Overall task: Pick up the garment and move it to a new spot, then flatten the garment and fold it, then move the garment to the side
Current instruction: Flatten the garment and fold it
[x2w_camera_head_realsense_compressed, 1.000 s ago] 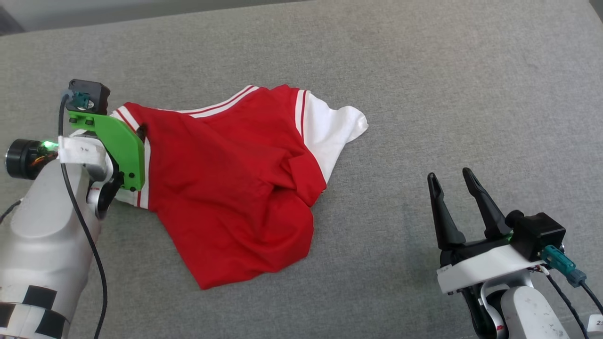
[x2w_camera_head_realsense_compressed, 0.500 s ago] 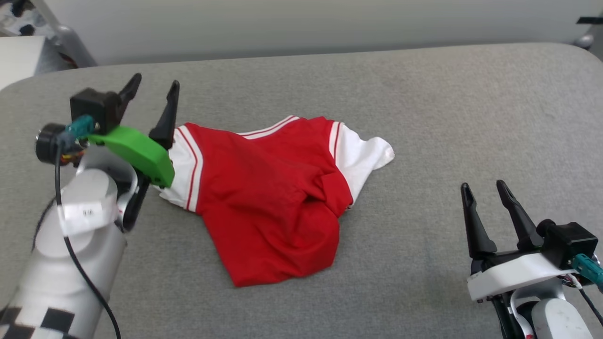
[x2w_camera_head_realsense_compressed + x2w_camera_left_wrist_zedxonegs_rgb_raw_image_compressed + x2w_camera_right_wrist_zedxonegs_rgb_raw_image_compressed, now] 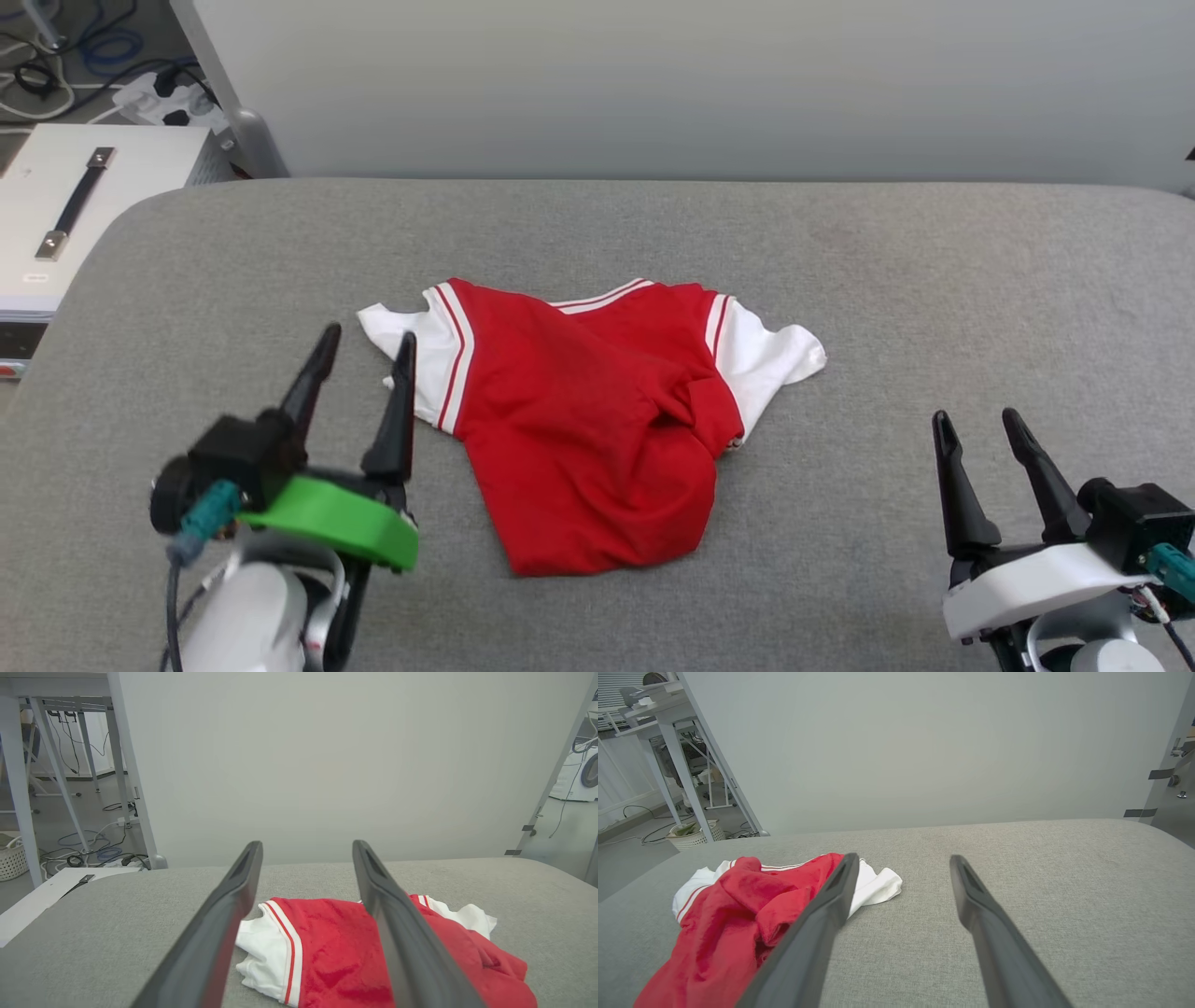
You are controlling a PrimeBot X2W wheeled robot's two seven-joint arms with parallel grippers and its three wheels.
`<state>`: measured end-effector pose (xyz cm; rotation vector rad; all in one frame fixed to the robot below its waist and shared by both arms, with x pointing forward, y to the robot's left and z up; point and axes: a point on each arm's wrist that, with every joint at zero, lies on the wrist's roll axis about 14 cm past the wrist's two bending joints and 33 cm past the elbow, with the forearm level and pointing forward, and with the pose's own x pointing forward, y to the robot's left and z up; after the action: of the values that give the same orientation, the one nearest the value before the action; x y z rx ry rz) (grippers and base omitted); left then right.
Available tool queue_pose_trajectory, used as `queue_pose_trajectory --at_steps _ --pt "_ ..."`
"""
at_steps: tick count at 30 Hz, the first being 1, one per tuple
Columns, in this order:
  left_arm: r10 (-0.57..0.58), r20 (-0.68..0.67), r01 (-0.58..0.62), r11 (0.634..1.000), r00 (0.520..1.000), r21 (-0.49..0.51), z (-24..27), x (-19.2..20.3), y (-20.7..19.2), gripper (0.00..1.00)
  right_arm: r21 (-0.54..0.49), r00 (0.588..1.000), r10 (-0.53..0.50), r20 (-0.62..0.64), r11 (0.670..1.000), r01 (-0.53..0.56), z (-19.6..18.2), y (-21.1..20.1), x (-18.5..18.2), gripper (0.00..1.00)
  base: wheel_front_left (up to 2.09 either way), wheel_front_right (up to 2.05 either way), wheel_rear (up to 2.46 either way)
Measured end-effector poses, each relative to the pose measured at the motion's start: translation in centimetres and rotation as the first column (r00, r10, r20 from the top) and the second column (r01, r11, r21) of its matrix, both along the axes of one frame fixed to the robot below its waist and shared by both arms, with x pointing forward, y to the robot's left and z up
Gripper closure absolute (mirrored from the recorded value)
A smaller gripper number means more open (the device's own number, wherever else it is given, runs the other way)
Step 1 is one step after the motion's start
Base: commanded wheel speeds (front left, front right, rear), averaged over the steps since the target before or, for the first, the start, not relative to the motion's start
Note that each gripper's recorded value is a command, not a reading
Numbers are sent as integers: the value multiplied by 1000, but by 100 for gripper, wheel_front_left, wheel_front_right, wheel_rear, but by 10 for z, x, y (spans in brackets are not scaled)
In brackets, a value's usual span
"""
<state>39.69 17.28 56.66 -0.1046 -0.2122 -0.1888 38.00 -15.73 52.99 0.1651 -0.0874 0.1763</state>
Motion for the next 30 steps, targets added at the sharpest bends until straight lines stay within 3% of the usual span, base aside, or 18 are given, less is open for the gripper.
queue_pose_trajectory --at_steps 8,16,22,26,30 --pt "69 -40 -71 996 997 -57 -18 -29 6 0 1 1000 15 -14 1000 -15 -3 7 -7 0 0 0 0" --pt "70 -48 -72 997 996 -31 -24 -32 11 0 -41 998 34 -45 999 -36 -11 7 -3 0 0 0 0" --pt "70 -99 -73 997 993 -29 -41 -30 11 0 -126 981 103 -166 984 -124 -26 16 10 0 0 0 0" --pt "74 -120 -79 996 990 -39 -48 -27 11 0 -151 920 184 -345 957 -248 -46 33 21 0 0 0 0" --pt "77 -131 -83 996 988 -36 -53 -21 11 0 -166 817 211 -536 923 -347 -62 36 39 0 0 0 0"
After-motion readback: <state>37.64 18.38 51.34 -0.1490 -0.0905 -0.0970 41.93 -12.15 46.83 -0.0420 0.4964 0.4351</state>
